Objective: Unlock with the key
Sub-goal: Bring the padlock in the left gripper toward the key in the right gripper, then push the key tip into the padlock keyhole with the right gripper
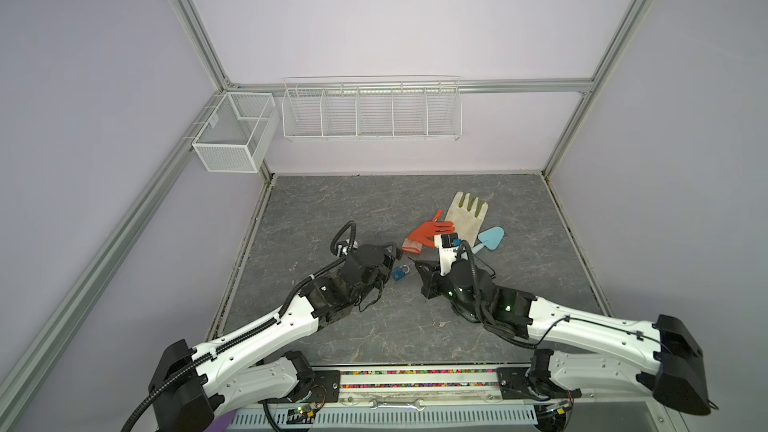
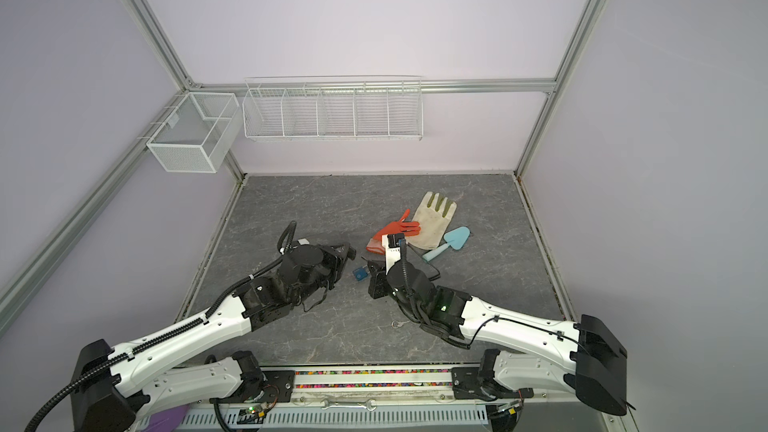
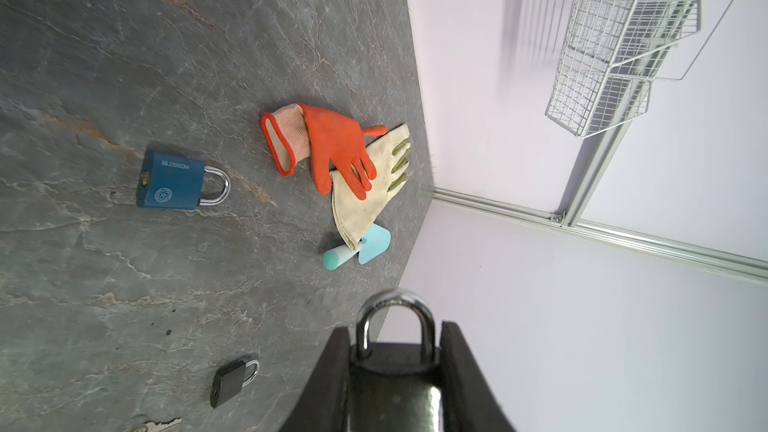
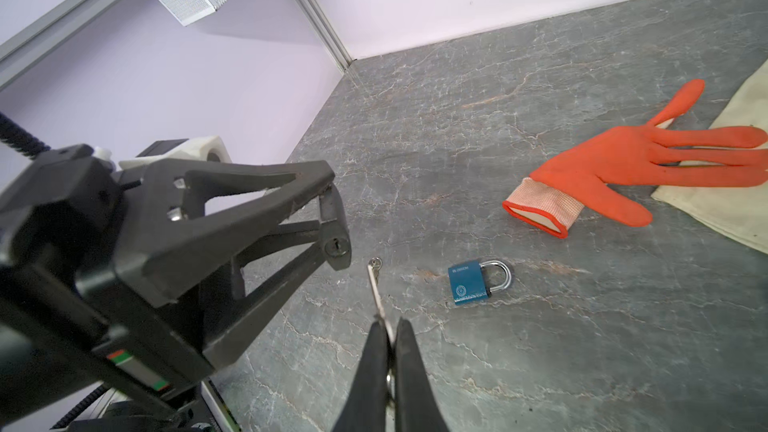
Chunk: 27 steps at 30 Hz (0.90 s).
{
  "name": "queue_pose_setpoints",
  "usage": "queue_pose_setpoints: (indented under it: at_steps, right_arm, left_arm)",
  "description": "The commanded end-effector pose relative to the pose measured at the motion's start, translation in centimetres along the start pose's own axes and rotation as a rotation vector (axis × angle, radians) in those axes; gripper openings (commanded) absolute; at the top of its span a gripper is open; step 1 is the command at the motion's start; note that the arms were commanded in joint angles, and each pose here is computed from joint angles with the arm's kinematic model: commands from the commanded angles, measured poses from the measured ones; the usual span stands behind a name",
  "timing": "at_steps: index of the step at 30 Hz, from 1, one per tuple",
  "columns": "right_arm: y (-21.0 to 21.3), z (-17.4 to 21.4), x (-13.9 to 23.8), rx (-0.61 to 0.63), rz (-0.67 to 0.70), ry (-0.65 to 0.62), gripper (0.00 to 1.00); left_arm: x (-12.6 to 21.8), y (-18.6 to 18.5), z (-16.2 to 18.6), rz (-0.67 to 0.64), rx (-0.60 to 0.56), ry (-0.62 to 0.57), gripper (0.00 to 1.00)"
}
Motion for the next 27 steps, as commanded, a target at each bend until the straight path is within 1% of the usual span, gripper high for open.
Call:
queue_pose_setpoints:
  at_steps: [1,6,16,22,27]
  right_arm:
    - [1.2,-1.4,-0.1,0.000,-0.033,-0.080,0.06]
    - [1.8,-1.7,-0.3,0.008,-0.050,-0.095,0.06]
    - [2.2,-1.2,-1.2,0.033,-0.019,-0.071,0.07]
    - [1.7,-1.2,-1.0,0.043,0.013,-0.079,0.06]
    - [2.3,-1.2,-1.4,0.067,-0.007,-0.065,0.06]
  left_arm:
    - [0.3,-0.4,-0.5,0.052,0.065,-0.018,0.00]
    - [0.4,-0.3,-0.5,0.062,0.079,-0.006,0.00]
    - [0.3,-0.5,-0.3,0.063,0.083,0.000,0.00]
    - [0.4,-0.6,-0.4,0.065,0.083,-0.004,0.00]
    - [0.3,-0.7,-0.2,0.066,0.085,0.009,0.00]
Point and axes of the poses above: each gripper's point midway between its finger pads, its own x axis back along the fingers, its own y axis along the line the jaws close on, z = x × y, the point moved 8 cm from there along x, back along the fingers, and after that the axes turned 3 degrees about x, right-handed, at the moved point
